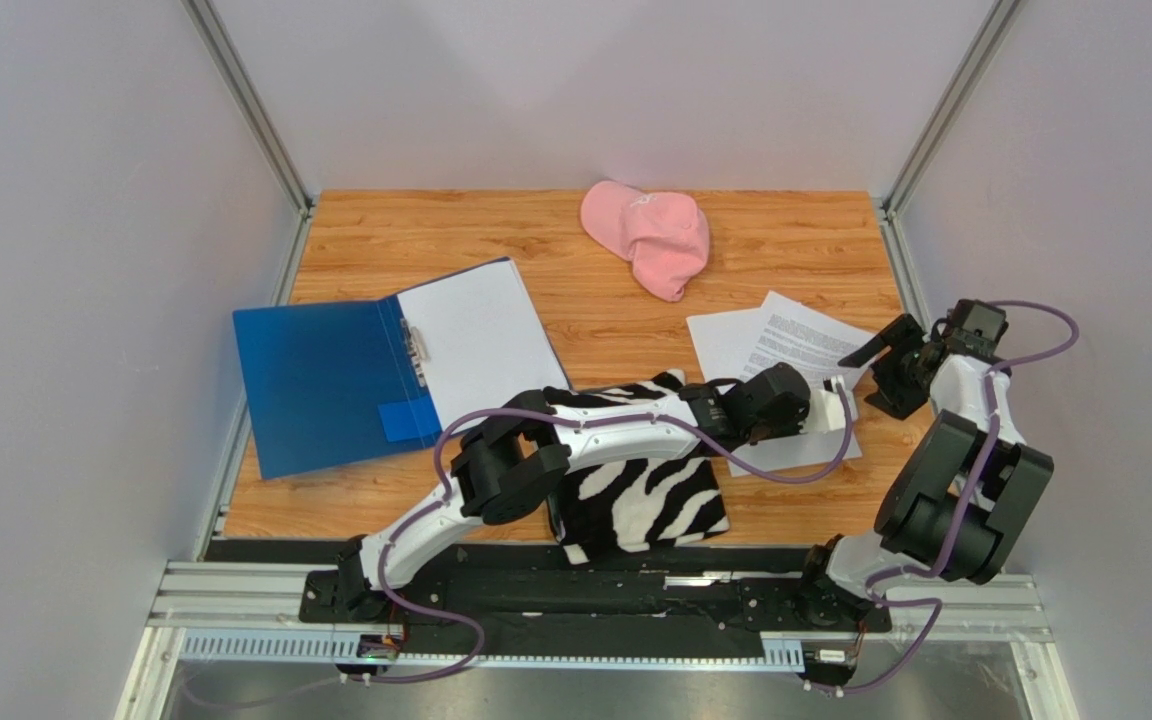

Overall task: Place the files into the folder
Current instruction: Pass from the right arm to the left, then pass from the left arm to the right, then place the file in the spring clip on the folder.

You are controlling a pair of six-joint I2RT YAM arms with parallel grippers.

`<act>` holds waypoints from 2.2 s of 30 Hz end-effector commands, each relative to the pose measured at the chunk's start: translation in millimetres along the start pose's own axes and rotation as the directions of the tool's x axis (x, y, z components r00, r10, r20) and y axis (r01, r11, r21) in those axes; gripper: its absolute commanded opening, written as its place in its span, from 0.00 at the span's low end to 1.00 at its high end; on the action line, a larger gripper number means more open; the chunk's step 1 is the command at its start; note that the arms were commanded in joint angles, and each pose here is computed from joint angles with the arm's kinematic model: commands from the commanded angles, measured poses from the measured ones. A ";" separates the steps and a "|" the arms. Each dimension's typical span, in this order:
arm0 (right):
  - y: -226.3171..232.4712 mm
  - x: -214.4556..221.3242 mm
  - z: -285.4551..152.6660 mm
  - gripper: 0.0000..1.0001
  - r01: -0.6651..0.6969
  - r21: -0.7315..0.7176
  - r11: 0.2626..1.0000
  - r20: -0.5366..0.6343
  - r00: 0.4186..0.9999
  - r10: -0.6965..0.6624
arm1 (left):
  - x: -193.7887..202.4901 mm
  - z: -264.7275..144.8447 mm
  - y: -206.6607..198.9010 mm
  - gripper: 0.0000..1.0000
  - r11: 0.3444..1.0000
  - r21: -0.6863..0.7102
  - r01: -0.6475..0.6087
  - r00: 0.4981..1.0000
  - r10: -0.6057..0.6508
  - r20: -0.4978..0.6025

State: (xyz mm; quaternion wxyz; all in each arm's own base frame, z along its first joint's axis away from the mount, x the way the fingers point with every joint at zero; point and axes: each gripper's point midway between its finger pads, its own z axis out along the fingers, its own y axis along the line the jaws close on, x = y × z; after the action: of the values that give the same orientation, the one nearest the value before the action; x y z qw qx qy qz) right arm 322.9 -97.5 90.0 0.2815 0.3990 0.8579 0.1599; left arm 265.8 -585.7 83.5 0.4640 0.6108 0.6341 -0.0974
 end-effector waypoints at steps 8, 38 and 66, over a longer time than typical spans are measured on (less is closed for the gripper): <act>4.6 -11.0 37.6 0.71 -0.163 -0.072 0.984 -0.022 0.987 0.162 | -41.0 -18.7 17.1 0.17 1.000 -0.011 0.029 0.996 -0.028 0.088; 211.4 -61.0 -105.4 0.03 0.510 -0.307 0.804 0.414 0.832 -0.370 | -26.6 -331.7 131.9 0.66 0.707 0.167 0.687 0.688 -0.707 0.163; 507.9 288.8 -83.7 0.00 0.129 -0.937 0.326 -0.074 0.836 -0.544 | 134.7 -520.0 191.7 0.69 0.365 -0.490 0.792 0.577 -0.708 0.406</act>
State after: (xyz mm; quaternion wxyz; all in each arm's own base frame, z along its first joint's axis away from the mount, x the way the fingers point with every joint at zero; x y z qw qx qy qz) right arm 408.5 434.5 281.5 0.3173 -0.1009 0.7753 0.5367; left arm 208.2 -93.0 362.8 0.5843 0.0589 0.7984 -0.1330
